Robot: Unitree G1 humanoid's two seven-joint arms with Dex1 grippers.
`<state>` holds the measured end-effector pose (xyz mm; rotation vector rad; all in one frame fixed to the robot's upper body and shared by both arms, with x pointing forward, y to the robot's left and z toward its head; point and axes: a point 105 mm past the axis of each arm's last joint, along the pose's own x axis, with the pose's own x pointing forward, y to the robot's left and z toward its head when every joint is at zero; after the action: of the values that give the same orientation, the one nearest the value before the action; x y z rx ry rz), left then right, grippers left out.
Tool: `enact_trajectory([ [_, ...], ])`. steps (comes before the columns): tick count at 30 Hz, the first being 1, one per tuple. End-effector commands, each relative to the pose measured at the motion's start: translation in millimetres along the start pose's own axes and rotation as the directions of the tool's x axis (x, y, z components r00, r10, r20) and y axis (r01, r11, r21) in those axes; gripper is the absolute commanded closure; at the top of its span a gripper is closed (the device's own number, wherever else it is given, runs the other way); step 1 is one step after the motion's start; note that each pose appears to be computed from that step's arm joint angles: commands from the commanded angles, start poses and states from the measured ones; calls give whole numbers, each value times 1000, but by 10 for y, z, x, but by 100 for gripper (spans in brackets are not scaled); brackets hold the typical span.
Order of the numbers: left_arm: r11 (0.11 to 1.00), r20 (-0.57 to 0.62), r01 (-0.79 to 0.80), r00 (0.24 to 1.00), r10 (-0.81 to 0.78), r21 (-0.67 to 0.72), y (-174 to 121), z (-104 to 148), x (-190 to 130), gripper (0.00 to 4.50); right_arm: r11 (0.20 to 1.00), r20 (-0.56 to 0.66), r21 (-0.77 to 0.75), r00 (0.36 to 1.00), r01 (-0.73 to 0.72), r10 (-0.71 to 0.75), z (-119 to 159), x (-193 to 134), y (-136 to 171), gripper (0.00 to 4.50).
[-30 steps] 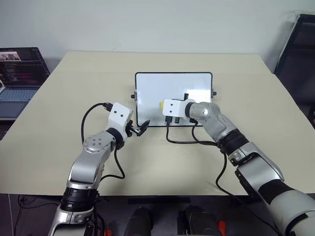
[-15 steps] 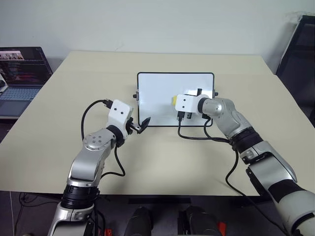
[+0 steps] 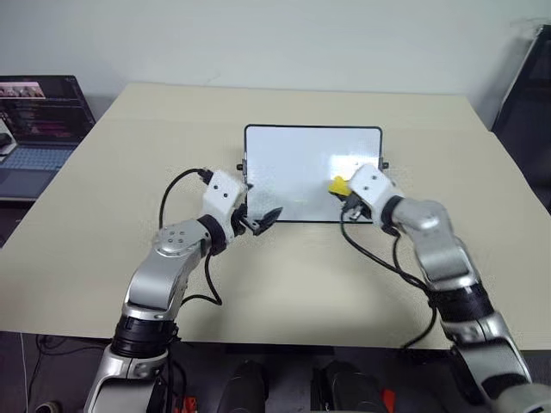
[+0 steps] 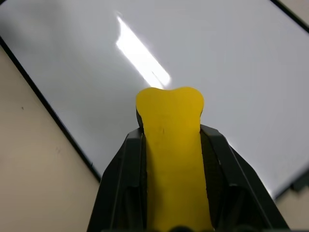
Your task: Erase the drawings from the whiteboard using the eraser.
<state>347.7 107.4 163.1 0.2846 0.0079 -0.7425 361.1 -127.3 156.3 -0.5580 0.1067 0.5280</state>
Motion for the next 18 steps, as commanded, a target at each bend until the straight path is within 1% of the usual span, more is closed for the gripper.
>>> enact_trajectory([
  [1,993,75,111,991,-115,48,-127,209,104,0,985,32,116,991,127,-131,98,-245,-167,338],
  [3,969,101,238,964,-244,72,-286,295,214,0,956,-36,189,974,225,-222,-106,-408,-244,338],
  [5,937,110,333,933,-343,106,-411,337,292,0,929,-118,212,951,304,-285,-312,-507,-289,338],
  [8,877,89,452,879,-469,160,-566,332,350,0,898,-216,255,926,360,-310,-521,-518,-286,338],
  [10,848,85,497,851,-518,184,-623,351,389,0,881,-264,270,910,388,-320,-602,-512,-285,338],
  [13,825,87,529,829,-553,200,-655,358,468,0,840,-290,344,898,419,-330,-663,-485,-299,338],
  [18,773,77,587,783,-618,241,-767,334,528,0,779,-331,408,873,476,-359,-764,-477,-370,338],
])
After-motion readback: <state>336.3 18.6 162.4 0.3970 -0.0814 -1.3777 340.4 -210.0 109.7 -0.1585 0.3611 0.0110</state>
